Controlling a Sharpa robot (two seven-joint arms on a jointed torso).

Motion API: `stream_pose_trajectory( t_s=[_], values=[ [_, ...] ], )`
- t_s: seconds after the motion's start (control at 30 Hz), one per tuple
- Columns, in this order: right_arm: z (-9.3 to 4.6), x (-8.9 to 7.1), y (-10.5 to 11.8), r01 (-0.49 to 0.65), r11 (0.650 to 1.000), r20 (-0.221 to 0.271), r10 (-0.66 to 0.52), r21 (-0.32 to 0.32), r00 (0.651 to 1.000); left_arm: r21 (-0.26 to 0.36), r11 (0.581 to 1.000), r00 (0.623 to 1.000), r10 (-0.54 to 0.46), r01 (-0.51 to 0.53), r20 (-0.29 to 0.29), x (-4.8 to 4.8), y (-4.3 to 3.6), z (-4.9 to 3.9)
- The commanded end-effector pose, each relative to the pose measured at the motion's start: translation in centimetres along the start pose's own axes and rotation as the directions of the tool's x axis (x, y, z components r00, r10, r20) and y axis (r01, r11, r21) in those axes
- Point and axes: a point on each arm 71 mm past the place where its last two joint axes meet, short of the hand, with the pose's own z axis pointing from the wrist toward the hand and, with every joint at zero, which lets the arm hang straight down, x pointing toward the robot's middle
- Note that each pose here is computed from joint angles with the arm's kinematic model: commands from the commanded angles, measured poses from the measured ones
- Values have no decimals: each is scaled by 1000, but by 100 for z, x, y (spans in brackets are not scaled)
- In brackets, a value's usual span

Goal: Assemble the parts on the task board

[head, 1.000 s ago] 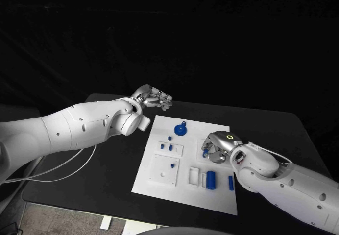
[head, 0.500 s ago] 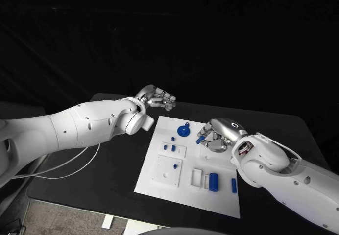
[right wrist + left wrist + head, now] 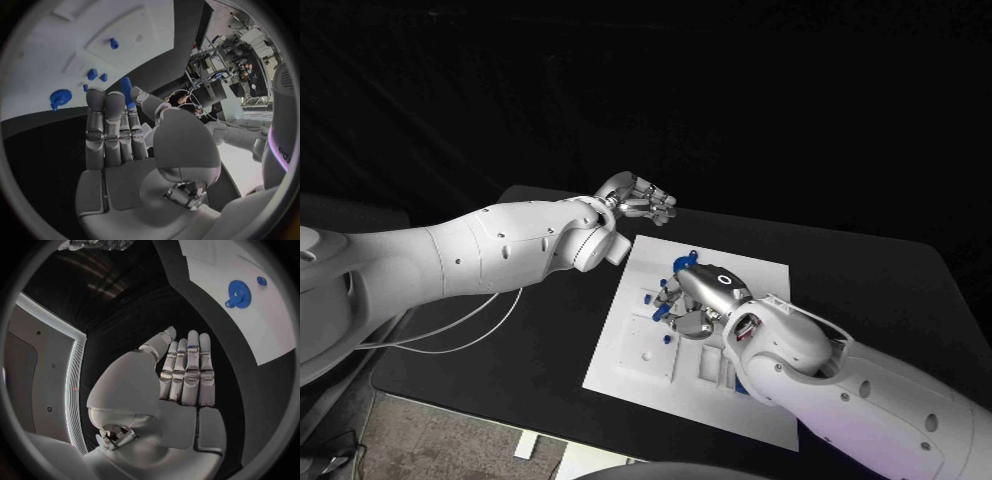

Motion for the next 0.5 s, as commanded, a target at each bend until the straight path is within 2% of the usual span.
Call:
stream_pose_trajectory(
  t_s=[0.03, 0.2, 0.5],
  values=[
    [30, 140, 96, 45, 999, -43, -46, -22, 998, 8, 1000, 1000, -10, 10, -18, 37, -23, 12],
    [48, 346, 207, 63, 997, -85, -66, -35, 994, 9, 1000, 1000, -11, 11, -25, 61, -32, 18],
    [58, 521, 257, 94, 995, -125, -97, -26, 987, 11, 1000, 999, -13, 14, -34, 89, -42, 22]
  ],
)
